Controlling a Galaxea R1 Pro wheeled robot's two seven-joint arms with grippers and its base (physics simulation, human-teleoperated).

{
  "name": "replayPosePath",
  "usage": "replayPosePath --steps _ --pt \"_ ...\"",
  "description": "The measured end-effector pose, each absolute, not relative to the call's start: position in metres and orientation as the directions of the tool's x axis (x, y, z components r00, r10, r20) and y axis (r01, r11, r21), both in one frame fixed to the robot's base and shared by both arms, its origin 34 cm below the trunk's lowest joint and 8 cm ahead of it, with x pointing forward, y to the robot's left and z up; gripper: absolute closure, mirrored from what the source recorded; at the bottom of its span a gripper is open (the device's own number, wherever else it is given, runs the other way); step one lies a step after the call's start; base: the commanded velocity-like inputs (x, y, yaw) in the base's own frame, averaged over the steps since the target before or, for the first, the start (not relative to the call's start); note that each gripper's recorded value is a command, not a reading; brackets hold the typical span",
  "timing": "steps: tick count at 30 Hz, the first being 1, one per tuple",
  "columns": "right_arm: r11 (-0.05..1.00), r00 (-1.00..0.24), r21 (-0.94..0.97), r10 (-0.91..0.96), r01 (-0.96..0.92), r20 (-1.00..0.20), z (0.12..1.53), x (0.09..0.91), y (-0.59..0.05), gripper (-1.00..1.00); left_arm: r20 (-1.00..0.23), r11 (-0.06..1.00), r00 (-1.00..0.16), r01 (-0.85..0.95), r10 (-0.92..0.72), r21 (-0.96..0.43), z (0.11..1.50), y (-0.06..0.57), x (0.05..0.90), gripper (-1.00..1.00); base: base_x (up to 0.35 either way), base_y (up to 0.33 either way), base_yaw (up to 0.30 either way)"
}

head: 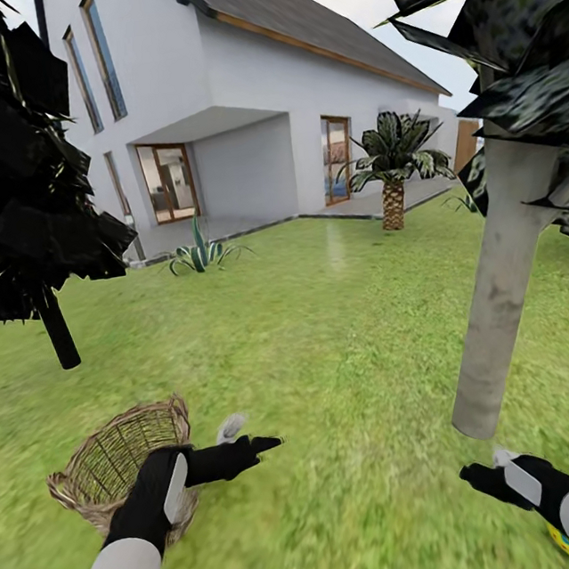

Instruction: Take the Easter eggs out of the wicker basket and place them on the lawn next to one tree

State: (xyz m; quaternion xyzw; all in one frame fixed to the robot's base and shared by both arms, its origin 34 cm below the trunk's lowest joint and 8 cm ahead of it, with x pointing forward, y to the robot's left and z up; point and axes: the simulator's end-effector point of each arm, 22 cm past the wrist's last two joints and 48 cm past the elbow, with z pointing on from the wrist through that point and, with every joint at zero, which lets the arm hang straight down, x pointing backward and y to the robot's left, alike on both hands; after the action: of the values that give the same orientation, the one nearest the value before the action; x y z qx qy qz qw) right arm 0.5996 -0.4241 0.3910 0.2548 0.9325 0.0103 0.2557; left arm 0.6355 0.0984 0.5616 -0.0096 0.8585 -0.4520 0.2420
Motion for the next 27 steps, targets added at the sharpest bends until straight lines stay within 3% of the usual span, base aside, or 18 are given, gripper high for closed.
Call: replayPosePath --steps 11,18,27 --pt "0.856 -0.734 0.100 0.490 0.507 -0.470 0.380 0.574 -0.423 -1.00 -0.384 0.622 -0.887 0.153 -0.256 -0.768 0.563 0.135 0.640 -1.00 0.000 0.000 0.011" --pt "0.861 -0.782 0.052 0.483 0.506 -0.394 0.347 0.508 -0.410 -1.00 -0.380 0.618 -0.891 0.156 -0.249 -0.770 0.578 0.129 0.642 -1.00 0.000 0.000 0.004" --pt "0.862 -0.758 0.045 0.467 0.505 -0.455 0.368 0.516 -0.416 -1.00 -0.379 0.617 -0.891 0.156 -0.248 -0.772 0.598 0.129 0.646 -1.00 0.000 0.000 0.000"
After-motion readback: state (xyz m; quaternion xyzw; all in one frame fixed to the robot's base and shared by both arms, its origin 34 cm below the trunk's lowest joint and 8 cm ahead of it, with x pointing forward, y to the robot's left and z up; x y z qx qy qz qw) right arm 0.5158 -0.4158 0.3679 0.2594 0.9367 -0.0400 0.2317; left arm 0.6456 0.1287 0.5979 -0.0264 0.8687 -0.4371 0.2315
